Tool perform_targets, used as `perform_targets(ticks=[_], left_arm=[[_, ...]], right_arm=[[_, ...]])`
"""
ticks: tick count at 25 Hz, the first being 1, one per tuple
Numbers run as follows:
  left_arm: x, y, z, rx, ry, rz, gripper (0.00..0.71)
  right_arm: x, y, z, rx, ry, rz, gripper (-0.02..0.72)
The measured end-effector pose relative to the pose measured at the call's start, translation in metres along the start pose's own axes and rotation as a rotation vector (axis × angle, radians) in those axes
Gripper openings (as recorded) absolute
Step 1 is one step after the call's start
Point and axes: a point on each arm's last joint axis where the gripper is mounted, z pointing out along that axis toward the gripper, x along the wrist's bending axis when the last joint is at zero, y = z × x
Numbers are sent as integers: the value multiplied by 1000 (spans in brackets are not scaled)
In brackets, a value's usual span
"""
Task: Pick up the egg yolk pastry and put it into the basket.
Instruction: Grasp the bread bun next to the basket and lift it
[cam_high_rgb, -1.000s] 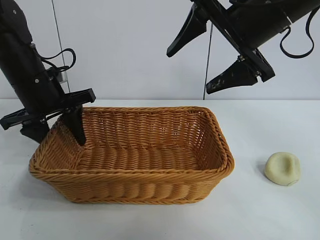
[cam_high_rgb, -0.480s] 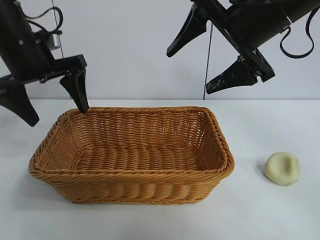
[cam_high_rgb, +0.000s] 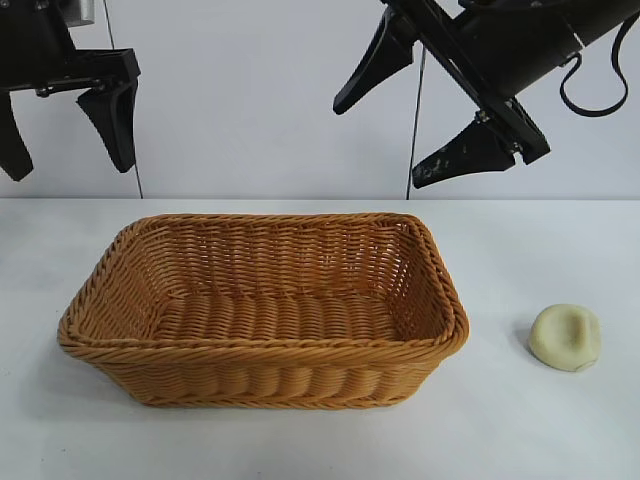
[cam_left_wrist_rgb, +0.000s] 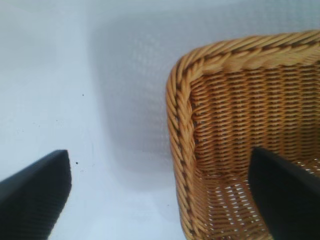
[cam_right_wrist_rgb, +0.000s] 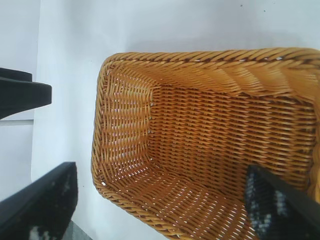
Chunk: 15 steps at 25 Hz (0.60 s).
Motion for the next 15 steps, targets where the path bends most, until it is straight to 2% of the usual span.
perform_targets(ticks=[4,8,11,15], left_arm=[[25,2,-3,-8,71,-19,692],[44,2,-6,-14,95,-55,692],[48,2,-11,-25,99,-65,692],[46,-3,-29,-66,100,-60,692]], right_arm=[[0,0,0,0,0,0,644],[0,0,0,0,0,0,644],[0,0,0,0,0,0,644],[0,0,0,0,0,0,644]])
